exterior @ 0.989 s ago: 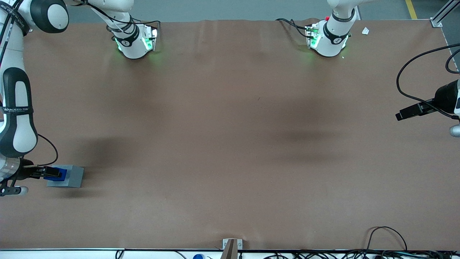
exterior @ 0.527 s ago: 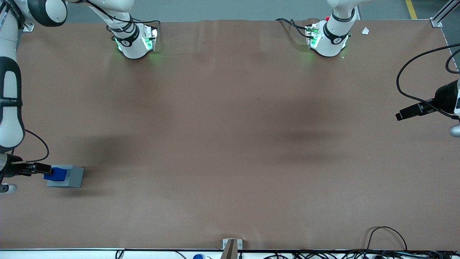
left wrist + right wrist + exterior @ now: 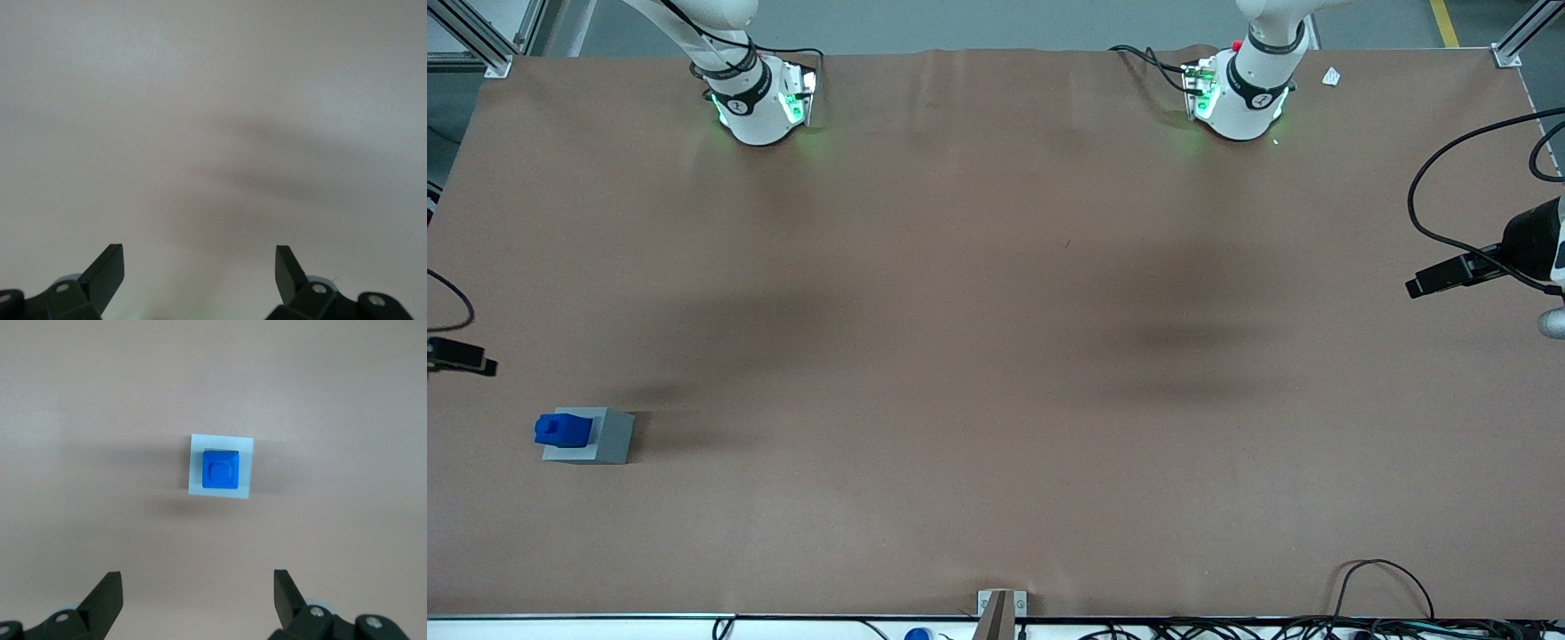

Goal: Insert blue part into gray base with right arm

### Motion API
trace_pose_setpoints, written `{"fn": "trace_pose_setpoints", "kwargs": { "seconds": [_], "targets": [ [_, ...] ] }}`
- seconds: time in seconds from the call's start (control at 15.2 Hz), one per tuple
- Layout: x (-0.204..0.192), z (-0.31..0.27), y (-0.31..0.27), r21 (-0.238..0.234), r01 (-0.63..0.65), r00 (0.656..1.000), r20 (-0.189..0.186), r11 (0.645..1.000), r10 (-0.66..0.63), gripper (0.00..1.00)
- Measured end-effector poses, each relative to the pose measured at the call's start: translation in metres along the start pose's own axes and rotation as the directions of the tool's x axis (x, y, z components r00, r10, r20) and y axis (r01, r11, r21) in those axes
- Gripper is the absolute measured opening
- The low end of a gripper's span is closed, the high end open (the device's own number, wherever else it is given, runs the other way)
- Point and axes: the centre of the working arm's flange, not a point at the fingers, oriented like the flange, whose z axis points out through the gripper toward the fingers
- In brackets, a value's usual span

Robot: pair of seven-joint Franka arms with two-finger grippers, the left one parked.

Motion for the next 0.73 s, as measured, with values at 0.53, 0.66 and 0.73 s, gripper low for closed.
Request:
{"fn": "trace_pose_setpoints", "kwargs": {
  "seconds": [0.53, 0.66, 0.73],
  "targets": [
    [-0.059, -0.136, -0.041, -0.05, 0.035, 0.994, -0.099, 0.998, -0.039, 1.0],
    [-0.055, -0.13, -0.057, -0.039, 0.053, 0.996, -0.073, 0.998, -0.056, 1.0],
    [-0.053, -0.126, -0.066, -0.033, 0.048, 0.997, -0.06, 0.998, -0.05, 1.0]
  ]
}}
